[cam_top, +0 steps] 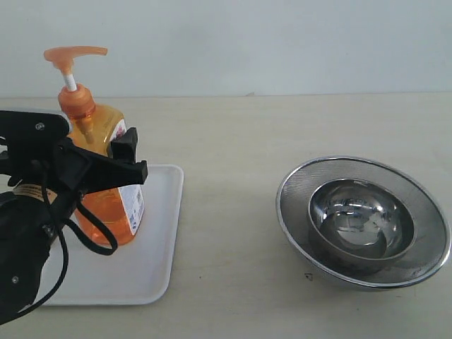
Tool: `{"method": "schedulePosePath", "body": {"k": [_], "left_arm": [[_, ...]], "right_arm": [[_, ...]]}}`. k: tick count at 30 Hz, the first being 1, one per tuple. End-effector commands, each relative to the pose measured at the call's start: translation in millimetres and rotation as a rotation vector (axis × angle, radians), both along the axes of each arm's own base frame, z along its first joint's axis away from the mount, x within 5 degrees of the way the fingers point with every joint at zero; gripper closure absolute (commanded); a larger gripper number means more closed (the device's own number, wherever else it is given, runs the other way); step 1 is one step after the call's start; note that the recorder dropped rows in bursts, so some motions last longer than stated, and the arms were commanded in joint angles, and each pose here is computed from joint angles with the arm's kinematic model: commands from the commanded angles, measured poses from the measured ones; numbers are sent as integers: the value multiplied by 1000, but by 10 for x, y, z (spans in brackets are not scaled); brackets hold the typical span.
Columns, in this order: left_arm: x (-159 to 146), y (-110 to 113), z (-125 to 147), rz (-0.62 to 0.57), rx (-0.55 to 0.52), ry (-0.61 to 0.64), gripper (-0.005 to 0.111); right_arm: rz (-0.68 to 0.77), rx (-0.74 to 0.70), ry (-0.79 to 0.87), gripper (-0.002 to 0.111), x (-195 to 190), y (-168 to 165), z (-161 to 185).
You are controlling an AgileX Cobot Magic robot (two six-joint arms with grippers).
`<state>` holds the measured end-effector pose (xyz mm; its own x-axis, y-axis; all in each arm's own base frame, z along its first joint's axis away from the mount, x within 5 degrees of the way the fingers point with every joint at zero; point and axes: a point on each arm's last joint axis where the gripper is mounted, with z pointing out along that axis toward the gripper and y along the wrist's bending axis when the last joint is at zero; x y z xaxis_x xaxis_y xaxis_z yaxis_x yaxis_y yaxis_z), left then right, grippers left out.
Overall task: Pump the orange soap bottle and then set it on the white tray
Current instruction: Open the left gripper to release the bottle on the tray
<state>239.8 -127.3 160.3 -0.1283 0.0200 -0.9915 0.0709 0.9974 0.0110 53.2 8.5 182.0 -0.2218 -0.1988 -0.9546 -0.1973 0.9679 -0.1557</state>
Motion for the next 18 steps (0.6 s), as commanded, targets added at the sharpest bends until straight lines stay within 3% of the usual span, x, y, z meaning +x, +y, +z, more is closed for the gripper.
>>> {"method": "schedulePosePath", "body": {"k": [1,9,18], "left_arm": [[3,-22,3,-21,5,10,14],[1,-22,-6,-22,16,19,4],[-29,-18,77,-41,12,38,4]], "right_arm": [[-2,-2,-14,108,-1,-2,13],[-2,-2,-14,108,-1,-2,13],[-2,-2,-14,108,-1,-2,13]]}}
